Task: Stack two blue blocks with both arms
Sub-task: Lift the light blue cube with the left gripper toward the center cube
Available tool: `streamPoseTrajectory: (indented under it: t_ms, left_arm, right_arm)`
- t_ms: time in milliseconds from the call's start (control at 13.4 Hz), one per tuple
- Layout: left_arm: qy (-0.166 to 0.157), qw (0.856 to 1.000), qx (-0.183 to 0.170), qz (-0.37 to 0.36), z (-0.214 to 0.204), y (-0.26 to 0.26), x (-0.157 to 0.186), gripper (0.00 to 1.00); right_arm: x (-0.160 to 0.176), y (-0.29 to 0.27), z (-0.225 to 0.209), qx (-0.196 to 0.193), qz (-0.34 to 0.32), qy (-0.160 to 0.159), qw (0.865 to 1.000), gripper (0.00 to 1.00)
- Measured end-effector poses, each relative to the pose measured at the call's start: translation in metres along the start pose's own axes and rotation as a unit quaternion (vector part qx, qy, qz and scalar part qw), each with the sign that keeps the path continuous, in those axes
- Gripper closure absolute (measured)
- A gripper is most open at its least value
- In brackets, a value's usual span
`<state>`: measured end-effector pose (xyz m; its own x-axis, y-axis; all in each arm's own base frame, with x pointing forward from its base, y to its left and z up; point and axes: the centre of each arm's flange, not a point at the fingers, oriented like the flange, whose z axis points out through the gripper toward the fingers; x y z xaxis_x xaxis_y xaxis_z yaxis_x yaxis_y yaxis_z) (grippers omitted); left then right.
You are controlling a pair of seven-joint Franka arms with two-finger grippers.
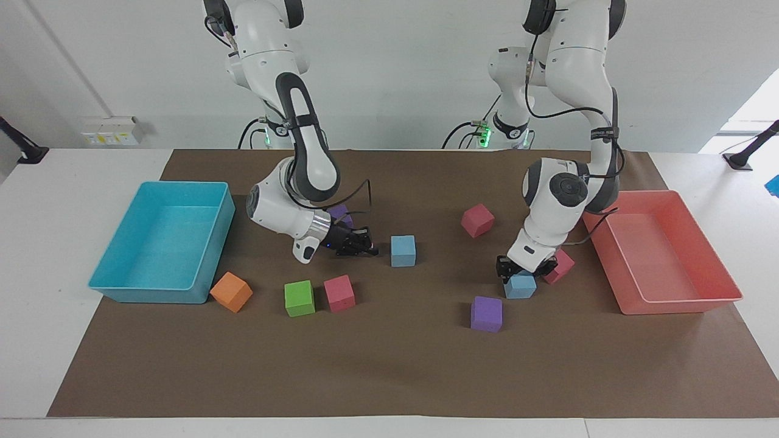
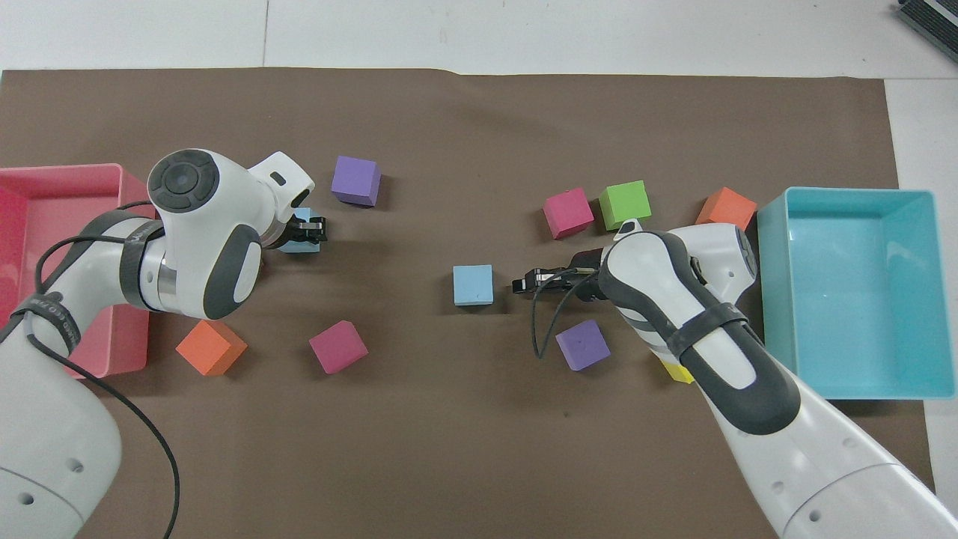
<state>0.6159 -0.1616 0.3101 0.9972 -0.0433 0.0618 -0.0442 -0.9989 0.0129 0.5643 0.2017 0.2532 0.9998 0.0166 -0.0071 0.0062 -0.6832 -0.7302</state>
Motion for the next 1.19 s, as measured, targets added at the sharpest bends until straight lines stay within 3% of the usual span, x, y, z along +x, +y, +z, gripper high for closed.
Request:
streamPoseTrajectory:
  t_ms: [373,821,1194]
  left_arm:
    - [0.012,1.0,-0.002,0.003,-0.014,0.011,0.001,0.41]
    - [0.029,1.0,-0.001,0.008,-0.091,0.017,-0.006,0.41]
    - [0.031,0.998,-0.008,0.049,-0.112,0.096,-0.024,0.41]
  right_arm:
    - [-0.002,-0.007,0.006,0.006,0.004,0.009,1.0,0.99]
    - [-0.002,-0.007,0.006,0.006,0.005,0.009,1.0,0.99]
    - [-0.002,-0.007,0.006,0.006,0.005,0.009,1.0,0.99]
